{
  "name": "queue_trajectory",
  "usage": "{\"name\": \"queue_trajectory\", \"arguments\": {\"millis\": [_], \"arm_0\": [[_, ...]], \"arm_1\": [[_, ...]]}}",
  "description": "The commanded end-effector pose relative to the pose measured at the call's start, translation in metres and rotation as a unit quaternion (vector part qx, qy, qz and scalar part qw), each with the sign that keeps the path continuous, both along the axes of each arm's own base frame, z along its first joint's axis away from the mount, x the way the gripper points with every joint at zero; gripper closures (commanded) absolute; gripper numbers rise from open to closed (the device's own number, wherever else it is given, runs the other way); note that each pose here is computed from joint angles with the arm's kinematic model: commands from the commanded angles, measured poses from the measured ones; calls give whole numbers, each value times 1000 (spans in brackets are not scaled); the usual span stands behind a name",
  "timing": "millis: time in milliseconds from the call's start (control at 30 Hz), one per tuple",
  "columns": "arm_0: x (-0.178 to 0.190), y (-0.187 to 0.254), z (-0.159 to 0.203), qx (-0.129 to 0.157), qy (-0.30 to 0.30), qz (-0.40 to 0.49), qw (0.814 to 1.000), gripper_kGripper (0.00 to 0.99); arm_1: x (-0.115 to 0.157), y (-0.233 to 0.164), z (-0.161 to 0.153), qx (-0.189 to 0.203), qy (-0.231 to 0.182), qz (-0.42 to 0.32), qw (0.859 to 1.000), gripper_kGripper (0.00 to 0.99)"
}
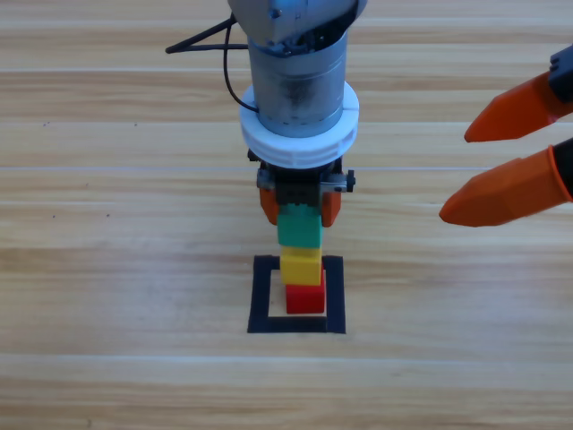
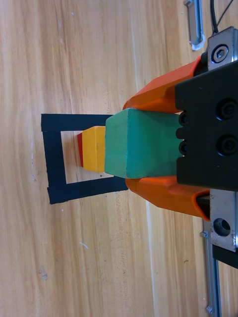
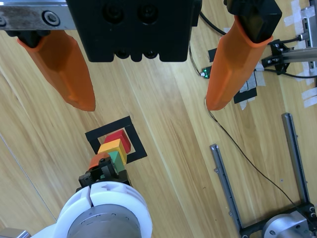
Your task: Stack the blocks in the rectangular block: red at the bottom, yellow in the middle, green on top
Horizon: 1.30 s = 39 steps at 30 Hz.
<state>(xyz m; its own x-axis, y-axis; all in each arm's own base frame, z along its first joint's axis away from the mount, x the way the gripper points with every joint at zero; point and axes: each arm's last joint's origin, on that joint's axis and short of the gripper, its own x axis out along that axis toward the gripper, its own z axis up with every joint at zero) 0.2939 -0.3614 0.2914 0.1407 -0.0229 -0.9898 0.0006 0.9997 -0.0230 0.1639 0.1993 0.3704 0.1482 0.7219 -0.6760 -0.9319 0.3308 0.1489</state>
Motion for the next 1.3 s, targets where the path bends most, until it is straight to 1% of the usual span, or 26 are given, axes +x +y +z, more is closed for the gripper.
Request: {"name": "queue_trajectory", "arguments": {"millis": [33, 833, 1133, 1300], "arm_0": [[-2, -15, -32, 21, 22, -4, 1000, 990], [-4, -11, -41, 25, 26, -4, 999, 990], [-4, -9, -34, 17, 18, -4, 1000, 990], [-4, -9, -34, 17, 18, -4, 1000, 990]], "arm_1": [[-5, 1, -4, -3, -10, 10, 1000, 0], [-2, 5, -5, 3, -8, 10, 1000, 0], [-2, 5, -4, 4, -8, 10, 1000, 0], [-2, 5, -5, 3, -8, 10, 1000, 0]]}}
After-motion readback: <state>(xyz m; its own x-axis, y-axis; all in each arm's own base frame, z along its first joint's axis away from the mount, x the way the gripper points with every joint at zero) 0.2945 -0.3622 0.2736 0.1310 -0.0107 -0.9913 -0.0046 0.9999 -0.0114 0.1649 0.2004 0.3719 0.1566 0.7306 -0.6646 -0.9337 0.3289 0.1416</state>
